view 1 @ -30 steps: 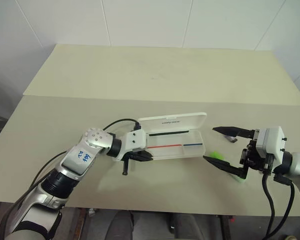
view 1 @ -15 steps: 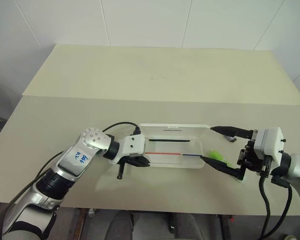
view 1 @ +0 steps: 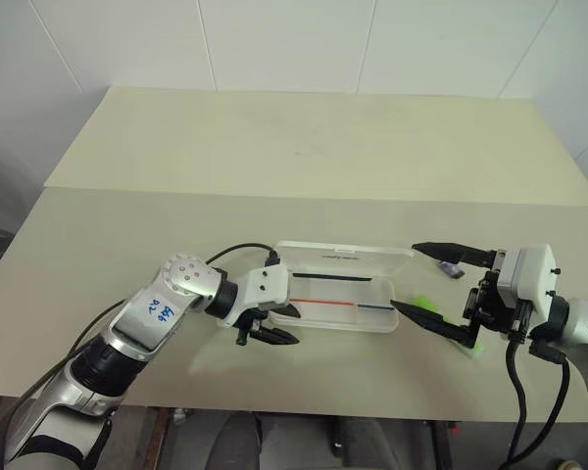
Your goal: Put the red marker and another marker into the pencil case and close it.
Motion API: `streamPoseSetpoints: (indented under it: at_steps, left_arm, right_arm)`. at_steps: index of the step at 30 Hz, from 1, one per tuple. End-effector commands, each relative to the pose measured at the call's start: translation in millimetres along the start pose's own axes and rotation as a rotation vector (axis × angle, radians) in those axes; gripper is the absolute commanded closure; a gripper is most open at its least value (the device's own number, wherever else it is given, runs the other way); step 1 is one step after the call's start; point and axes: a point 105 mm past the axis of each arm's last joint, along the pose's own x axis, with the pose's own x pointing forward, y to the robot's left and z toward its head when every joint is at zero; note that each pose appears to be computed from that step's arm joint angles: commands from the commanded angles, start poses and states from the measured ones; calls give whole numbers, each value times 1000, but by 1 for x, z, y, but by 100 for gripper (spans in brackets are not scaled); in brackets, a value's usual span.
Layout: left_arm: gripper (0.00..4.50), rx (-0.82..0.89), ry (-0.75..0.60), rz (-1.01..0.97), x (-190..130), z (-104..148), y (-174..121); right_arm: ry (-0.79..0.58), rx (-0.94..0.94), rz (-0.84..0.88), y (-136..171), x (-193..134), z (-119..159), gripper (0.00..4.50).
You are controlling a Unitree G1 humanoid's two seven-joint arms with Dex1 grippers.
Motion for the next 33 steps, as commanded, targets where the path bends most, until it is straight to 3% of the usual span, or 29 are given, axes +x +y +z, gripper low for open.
streamPoseSetpoints:
  at_steps: [1,2,9,13,17,21,27,33]
  left_arm:
    - [219,-3,-40,6,-15,13,-6]
    - [219,-13,-43,7,-19,13,-8]
    - [3,-93,-25,-42,-52,9,-31]
    - [3,-130,3,-34,-84,-2,-42]
    - [3,-130,-5,226,-109,-18,-26]
    - [3,-118,-67,388,-124,-23,-20]
    - [3,-182,-176,567,-139,-48,-37]
    - [3,-183,-79,784,-168,-88,-42]
  right_arm:
    - [-33,-12,11,2,2,7,0]
    - [-33,-10,11,2,2,6,0]
    - [-44,-2,26,1,5,5,0]
    - [-72,-6,54,-3,12,7,0]
    - [-117,-17,80,-8,21,15,0]
    - [-158,-26,99,-12,28,25,0]
    - [-221,-36,178,-13,43,41,0]
    - [-255,-44,265,-10,50,50,0]
